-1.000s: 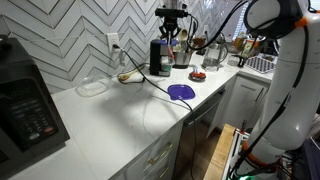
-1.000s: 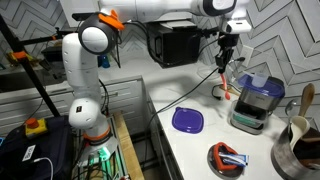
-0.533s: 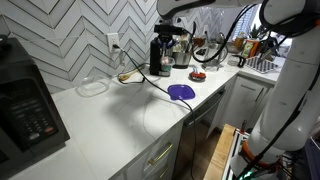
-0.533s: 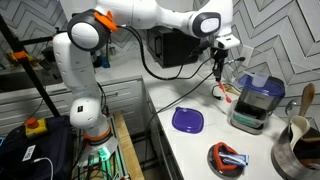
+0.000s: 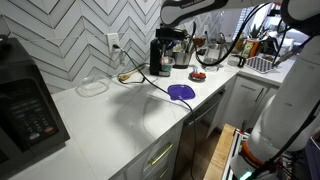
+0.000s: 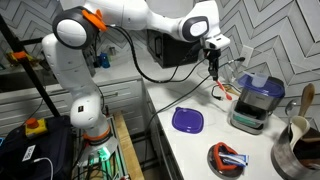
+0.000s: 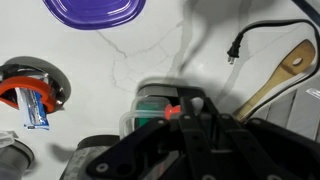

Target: Put the orange and white spoon in the clear bowl under the coffeemaker chamber

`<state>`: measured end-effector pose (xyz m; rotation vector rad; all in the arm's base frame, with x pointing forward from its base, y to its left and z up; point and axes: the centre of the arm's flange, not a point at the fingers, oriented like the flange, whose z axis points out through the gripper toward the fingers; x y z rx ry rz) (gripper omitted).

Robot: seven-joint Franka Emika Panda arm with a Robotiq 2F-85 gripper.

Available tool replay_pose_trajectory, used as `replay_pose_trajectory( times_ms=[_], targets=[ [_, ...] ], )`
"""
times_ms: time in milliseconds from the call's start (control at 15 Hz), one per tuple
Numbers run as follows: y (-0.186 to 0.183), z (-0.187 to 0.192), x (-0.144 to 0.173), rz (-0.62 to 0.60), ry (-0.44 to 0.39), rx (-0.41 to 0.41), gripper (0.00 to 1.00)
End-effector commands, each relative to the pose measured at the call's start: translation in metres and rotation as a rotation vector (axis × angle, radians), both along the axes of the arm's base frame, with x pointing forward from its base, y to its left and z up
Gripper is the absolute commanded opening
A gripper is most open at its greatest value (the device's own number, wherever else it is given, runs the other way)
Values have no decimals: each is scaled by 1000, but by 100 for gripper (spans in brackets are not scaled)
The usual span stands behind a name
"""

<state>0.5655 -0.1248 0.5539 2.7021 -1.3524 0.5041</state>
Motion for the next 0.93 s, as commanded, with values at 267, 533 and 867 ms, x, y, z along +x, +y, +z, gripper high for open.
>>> replay_pose_trajectory(
  times_ms=[267, 533, 867],
  targets=[
    [-11, 2, -13, -121, -68, -29, 4],
    [-23, -3, -1, -182, -107, -55, 4],
    [-34, -21, 11, -210, -79, -66, 4]
  ],
)
